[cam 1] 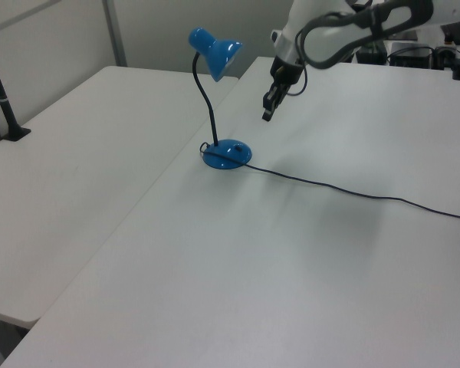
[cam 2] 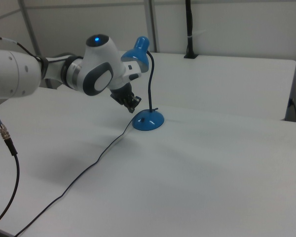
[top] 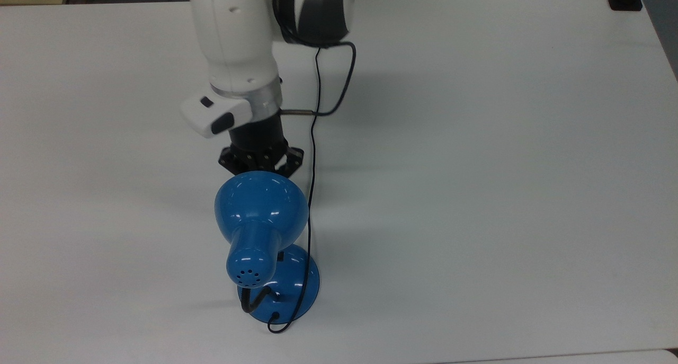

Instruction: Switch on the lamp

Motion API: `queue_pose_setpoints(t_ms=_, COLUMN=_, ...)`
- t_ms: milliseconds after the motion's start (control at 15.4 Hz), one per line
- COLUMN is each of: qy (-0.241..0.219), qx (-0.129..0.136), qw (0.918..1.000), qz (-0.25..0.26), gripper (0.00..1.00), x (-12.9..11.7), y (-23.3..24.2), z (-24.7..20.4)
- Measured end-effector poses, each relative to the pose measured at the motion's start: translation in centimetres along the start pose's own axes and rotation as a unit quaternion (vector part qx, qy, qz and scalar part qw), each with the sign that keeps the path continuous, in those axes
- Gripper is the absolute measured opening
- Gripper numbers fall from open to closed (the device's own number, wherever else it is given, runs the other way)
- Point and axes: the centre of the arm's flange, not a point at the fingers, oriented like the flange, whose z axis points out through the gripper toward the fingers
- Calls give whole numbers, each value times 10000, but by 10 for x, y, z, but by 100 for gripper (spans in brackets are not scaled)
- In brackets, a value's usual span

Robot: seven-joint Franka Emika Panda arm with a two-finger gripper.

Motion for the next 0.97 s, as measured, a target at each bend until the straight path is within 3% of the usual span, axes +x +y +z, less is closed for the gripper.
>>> queue_pose_setpoints(t_ms=584, qy=542, qx=-181, qw=9983, qz=62, gripper=1, x=30, y=-23, z=59)
queue_pose_setpoints(t_ms=713, qy=788, qx=-226, qw=9966, qz=96, gripper=1, x=31, y=-22, z=68)
queue_pose_setpoints(t_ms=973, qy=772, qx=-275, qw=9966, qz=82, gripper=1, x=26, y=-21, z=85)
